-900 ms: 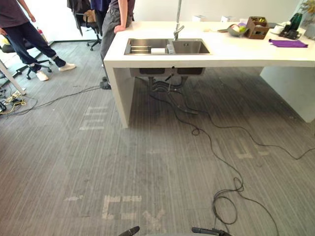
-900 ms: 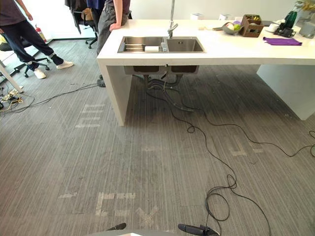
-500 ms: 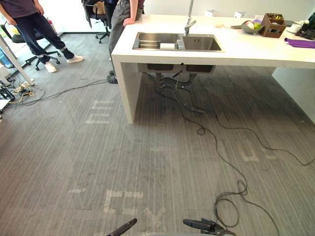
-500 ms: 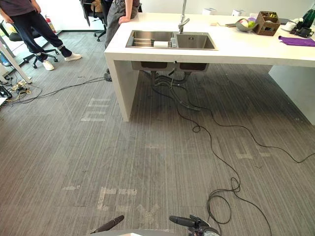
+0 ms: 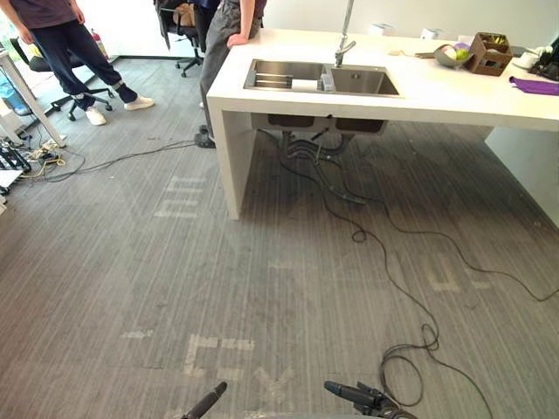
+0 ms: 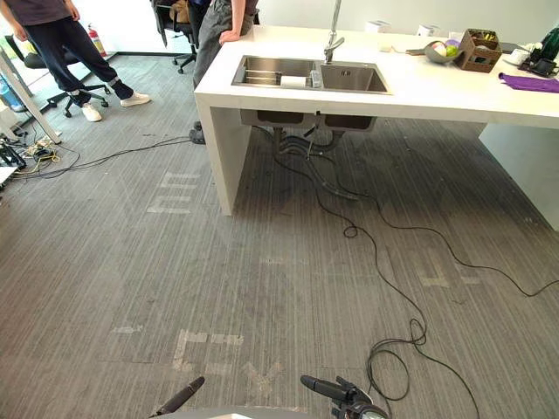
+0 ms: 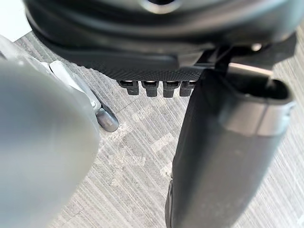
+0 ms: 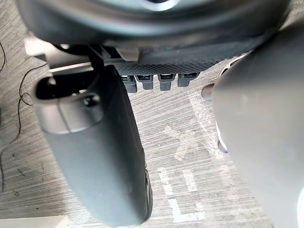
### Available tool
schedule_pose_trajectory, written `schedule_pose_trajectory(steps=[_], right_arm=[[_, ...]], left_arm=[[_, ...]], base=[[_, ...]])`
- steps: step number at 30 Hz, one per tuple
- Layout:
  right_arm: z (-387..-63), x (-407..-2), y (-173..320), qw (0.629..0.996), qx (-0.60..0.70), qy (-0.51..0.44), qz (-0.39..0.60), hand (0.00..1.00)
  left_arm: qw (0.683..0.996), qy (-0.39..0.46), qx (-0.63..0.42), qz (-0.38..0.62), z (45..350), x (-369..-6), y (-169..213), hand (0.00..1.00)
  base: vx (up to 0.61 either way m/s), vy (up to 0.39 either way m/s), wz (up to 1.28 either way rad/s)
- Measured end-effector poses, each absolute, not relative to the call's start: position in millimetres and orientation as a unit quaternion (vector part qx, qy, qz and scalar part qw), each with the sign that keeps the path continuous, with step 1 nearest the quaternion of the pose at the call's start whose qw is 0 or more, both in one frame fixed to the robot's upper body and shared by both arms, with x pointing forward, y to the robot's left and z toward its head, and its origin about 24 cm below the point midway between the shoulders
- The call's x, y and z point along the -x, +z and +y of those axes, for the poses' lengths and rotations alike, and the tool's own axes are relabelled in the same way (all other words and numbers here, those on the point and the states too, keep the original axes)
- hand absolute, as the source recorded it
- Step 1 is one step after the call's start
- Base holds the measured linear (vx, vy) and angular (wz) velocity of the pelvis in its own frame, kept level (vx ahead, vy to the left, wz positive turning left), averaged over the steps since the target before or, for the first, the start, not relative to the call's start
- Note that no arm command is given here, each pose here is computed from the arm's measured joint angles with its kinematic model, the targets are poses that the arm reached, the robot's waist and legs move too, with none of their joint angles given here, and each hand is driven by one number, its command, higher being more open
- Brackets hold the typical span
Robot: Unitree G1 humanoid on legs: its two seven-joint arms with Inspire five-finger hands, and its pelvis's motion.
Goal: Walk over to the sink, pick up the cup, carry it to the dishwasher, place the cup inside the dishwasher, then close the dishwasher door
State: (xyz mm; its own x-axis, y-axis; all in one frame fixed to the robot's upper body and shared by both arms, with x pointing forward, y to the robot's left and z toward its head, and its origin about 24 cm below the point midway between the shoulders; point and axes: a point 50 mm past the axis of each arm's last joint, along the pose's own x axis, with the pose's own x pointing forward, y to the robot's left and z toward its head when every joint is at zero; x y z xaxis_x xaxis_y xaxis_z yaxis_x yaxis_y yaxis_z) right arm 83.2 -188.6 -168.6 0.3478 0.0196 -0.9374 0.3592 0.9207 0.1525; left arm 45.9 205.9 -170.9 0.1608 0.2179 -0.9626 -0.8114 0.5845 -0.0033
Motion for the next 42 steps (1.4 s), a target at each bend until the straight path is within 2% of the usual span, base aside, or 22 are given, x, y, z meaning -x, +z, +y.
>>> schedule_pose_trajectory(steps=[6, 13, 16, 18, 21, 25, 30, 32, 34, 36, 37, 38, 40, 42], right_arm=[[-188.7, -83.3, -168.4, 0.806, -0.164, -0.093, 0.561, 1.00], [-198.7, -91.5, -163.3, 0.821, -0.195, -0.120, 0.523, 1.00], [-196.2, -96.2, -162.8, 0.821, -0.200, -0.116, 0.521, 1.00], [-193.3, -99.9, -162.9, 0.822, -0.196, -0.106, 0.524, 1.00], [-193.2, -104.3, -161.9, 0.824, -0.204, -0.092, 0.520, 1.00], [-193.3, -111.6, -158.5, 0.832, -0.224, -0.080, 0.501, 1.00], [-198.7, -109.7, -158.9, 0.823, -0.219, -0.088, 0.516, 1.00], [-201.3, -105.9, -159.4, 0.819, -0.214, -0.091, 0.525, 1.00], [-203.2, -99.2, -160.8, 0.812, -0.204, -0.091, 0.538, 1.00], [-199.6, -96.6, -162.4, 0.806, -0.193, -0.090, 0.553, 1.00], [-198.5, -96.2, -162.7, 0.803, -0.195, -0.091, 0.555, 1.00], [-195.0, -96.9, -163.0, 0.801, -0.201, -0.091, 0.557, 1.00], [-191.3, -102.8, -162.0, 0.804, -0.201, -0.085, 0.554, 1.00], [-184.9, -117.1, -157.9, 0.816, -0.198, -0.069, 0.539, 1.00]], left_arm=[[0.705, 0.361, 0.285, 0.539, 205.4, -45.1, -171.2, 1.00], [0.693, 0.355, 0.307, 0.547, 209.3, -38.3, -172.1, 1.00], [0.679, 0.364, 0.312, 0.556, 215.9, -26.9, -171.7, 1.00], [0.649, 0.371, 0.341, 0.570, 210.0, -19.8, -173.3, 1.00], [0.626, 0.380, 0.348, 0.585, 206.8, -12.7, -174.6, 1.00], [0.624, 0.389, 0.343, 0.585, 213.4, -13.8, -173.6, 1.00], [0.612, 0.390, 0.349, 0.592, 206.1, -15.9, -175.0, 1.00], [0.623, 0.376, 0.331, 0.601, 203.9, -17.6, -175.3, 1.00], [0.649, 0.352, 0.297, 0.606, 200.8, -20.5, -176.0, 1.00], [0.720, 0.327, 0.223, 0.570, 211.0, -41.0, -171.5, 1.00], [0.739, 0.317, 0.200, 0.561, 213.4, -46.8, -169.7, 1.00], [0.777, 0.294, 0.162, 0.532, 217.2, -62.2, -164.2, 1.00], [0.812, 0.275, 0.147, 0.493, 216.0, -82.2, -156.6, 1.00], [0.884, 0.221, 0.091, 0.401, 210.4, -125.7, -132.3, 1.00]], base=[[-0.02, -0.008, 0.02], [-0.01, 0.039, 0.38], [0.05, 0.007, 0.22], [0.07, -0.053, 0.12], [0.09, -0.092, -0.09], [0.25, -0.245, 0.05], [0.44, -0.293, 0.19], [0.46, -0.219, 0.10], [0.44, -0.144, 0.01], [0.43, -0.143, -0.19], [0.48, -0.175, -0.32], [0.40, -0.138, -0.36], [0.33, -0.084, -0.45], [0.38, -0.009, -0.43]])
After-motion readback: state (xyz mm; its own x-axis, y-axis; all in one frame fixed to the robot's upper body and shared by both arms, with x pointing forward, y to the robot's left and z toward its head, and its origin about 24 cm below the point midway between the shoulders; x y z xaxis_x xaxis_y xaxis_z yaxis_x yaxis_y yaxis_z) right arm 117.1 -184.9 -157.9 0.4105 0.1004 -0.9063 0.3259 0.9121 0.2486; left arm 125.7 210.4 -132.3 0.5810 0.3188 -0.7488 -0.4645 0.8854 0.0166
